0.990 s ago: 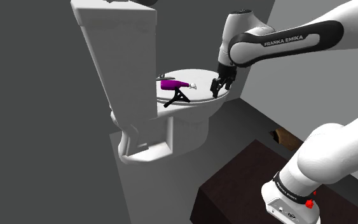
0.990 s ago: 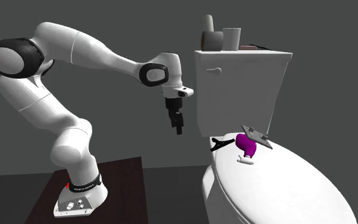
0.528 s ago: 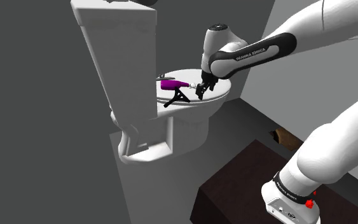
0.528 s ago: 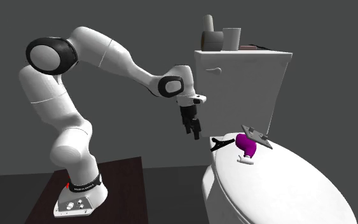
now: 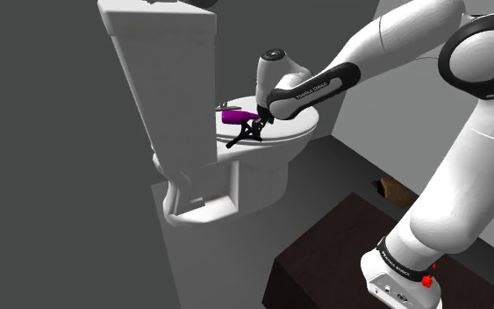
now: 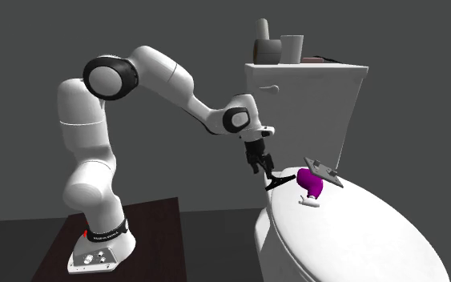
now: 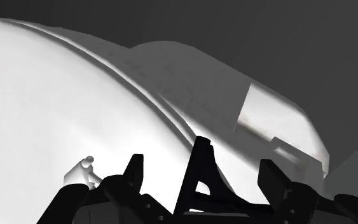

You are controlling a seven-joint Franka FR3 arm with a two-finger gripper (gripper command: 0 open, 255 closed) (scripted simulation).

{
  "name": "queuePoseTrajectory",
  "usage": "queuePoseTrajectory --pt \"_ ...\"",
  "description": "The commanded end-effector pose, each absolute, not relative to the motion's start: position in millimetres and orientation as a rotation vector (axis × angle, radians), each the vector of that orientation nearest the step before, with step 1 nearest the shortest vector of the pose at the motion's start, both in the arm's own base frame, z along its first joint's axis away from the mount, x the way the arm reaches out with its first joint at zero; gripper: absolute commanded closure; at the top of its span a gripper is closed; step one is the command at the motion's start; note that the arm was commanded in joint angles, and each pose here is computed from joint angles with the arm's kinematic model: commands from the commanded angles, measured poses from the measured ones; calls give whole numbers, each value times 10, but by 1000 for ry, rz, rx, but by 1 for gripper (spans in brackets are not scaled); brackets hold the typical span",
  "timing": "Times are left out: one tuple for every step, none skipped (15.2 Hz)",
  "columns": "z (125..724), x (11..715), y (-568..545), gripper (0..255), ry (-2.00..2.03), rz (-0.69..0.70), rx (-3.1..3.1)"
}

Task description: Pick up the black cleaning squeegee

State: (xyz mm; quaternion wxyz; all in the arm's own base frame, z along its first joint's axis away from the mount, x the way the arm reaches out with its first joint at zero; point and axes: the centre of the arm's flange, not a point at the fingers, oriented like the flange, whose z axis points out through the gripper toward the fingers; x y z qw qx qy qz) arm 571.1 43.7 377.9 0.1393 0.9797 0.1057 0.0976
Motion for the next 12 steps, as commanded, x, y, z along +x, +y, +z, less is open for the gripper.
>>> queuePoseTrajectory --pt "3650 5932 476 0 339 309 2804" --pt "3592 6035 505 0 355 321 2791" --pt "3534 6138 533 0 370 333 2777" --pt "3495 6208 553 0 381 342 2768" --pt "3442 6208 553 0 381 342 2768" --pt "3389 6208 553 0 381 342 2768" --pt "3336 6208 553 0 381 342 2768" --pt "3283 6208 553 0 381 342 2768" --pt "3231 6208 553 0 381 342 2768" --pt "3178 6208 553 0 381 342 2768" --pt "3125 6208 553 0 381 342 2768" --pt "3095 6208 553 0 381 342 2768"
